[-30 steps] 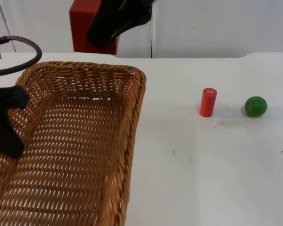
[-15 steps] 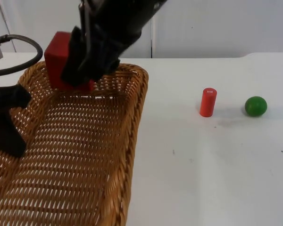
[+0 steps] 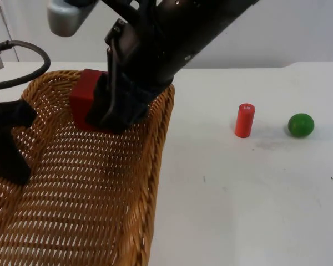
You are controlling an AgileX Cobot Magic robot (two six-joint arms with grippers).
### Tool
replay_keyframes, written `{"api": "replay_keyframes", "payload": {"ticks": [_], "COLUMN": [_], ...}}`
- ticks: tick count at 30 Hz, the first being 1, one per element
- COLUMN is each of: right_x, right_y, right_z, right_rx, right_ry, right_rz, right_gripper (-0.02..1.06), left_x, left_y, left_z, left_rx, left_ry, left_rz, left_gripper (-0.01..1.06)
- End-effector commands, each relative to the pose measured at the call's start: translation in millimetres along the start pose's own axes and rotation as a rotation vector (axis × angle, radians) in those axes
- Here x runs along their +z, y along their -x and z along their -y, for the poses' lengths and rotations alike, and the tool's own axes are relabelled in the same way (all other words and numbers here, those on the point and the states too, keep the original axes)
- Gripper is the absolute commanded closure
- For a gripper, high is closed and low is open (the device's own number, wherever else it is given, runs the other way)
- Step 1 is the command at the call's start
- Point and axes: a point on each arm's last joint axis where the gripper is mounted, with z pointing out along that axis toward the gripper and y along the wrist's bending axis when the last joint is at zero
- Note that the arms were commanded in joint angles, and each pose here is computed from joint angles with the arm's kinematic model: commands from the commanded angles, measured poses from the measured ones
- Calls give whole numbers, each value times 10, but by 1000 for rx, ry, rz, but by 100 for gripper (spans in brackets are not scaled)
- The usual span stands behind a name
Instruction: Pick up the basket with the left hand and place the object to the left of the red cylinder into the basket with the right hand.
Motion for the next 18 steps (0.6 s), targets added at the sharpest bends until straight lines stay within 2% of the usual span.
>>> {"api": "replay_keyframes", "payload": {"ticks": [1, 10, 13, 18], "right_x": [-42, 62, 101, 146], "right_y": [38, -124, -176, -216], "right_z": [0, -20, -26, -29], "right_rx": [14, 31, 87, 113], "right_ry": [-29, -76, -100, -107], "right_rz": [42, 43, 72, 74], "right_gripper": [105, 105, 105, 105], "left_x": [-35, -35, -35, -35], "left_y": [5, 5, 5, 5], "left_z": [39, 39, 39, 39], "left_rx": [-13, -13, -13, -13], "left_ry": [-26, -26, -26, -26], "left_rz": [17, 17, 17, 17], "left_gripper": [105, 105, 105, 105]}}
